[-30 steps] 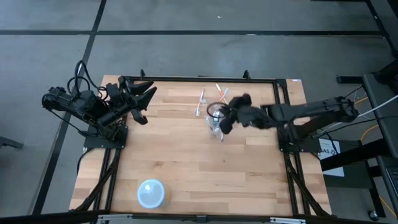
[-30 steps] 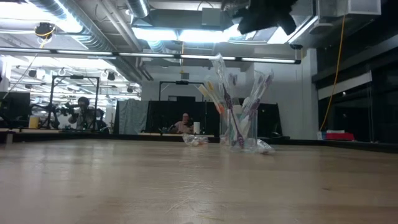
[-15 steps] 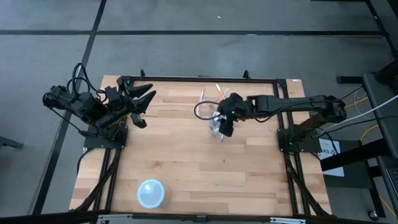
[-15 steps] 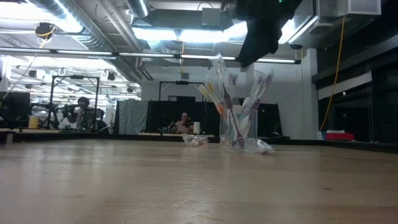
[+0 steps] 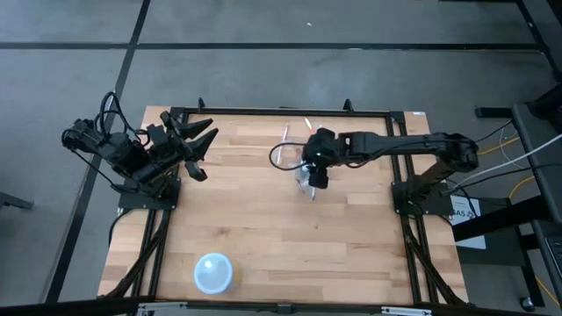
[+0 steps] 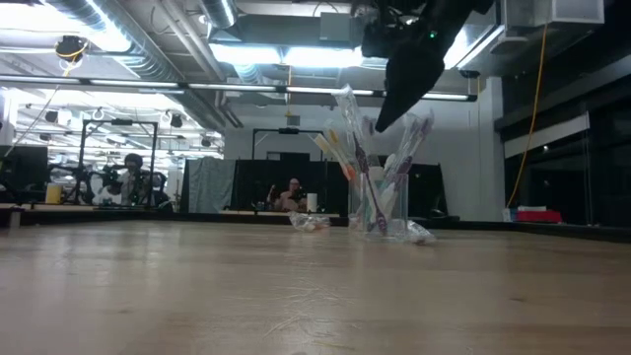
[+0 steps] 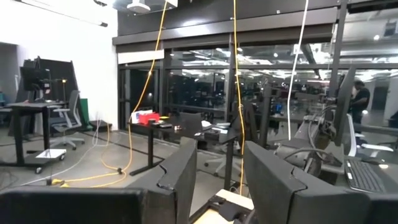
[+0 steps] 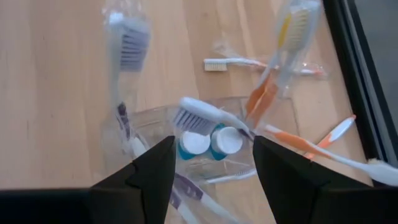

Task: Pick & Place toothbrushing station
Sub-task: Put the purple toothbrush into the transparent organizer

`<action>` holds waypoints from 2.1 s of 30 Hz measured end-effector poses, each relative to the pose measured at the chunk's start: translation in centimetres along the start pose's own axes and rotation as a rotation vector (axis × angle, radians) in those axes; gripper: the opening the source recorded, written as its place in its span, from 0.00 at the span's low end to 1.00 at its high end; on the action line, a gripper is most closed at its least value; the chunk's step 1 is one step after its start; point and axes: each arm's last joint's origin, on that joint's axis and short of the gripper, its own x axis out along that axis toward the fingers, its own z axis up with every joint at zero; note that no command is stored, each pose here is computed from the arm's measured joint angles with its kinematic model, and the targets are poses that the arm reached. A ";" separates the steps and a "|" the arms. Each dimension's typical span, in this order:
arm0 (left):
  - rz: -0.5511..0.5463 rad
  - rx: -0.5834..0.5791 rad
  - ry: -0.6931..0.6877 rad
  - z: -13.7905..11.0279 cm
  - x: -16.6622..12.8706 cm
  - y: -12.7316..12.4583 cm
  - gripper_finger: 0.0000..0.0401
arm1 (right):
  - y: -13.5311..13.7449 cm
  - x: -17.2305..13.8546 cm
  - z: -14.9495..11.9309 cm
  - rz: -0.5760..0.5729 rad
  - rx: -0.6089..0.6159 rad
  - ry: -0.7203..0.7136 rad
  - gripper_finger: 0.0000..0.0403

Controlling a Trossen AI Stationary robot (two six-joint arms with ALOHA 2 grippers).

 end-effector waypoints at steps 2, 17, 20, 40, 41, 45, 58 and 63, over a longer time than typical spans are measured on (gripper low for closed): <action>0.000 0.000 0.000 0.0 0.0 0.0 0.32 | -0.3 0.3 0.0 0.003 -0.001 0.008 0.54; 0.007 -0.021 -0.012 0.5 -0.3 0.8 0.32 | -1.0 2.9 0.5 0.015 -0.006 -0.002 0.53; 0.007 -0.024 -0.013 0.6 -0.4 0.8 0.32 | -1.4 2.9 0.7 0.006 0.007 -0.022 0.50; 0.028 -0.037 -0.010 0.6 -0.4 0.9 0.32 | -2.1 3.0 1.1 0.104 0.069 -0.078 0.04; 0.028 -0.037 -0.010 0.6 -0.4 0.9 0.32 | -2.0 3.0 1.1 0.114 0.081 -0.077 0.02; 0.028 -0.035 -0.010 0.6 -0.4 0.9 0.32 | -1.7 1.8 1.4 0.080 0.108 -0.118 0.01; 0.029 -0.021 -0.010 0.6 -0.4 0.9 0.32 | -0.5 -7.4 1.5 -0.006 0.278 -0.398 0.00; 0.028 -0.020 -0.010 0.6 -0.4 0.9 0.32 | 2.3 -9.7 1.1 0.061 0.315 -0.454 0.00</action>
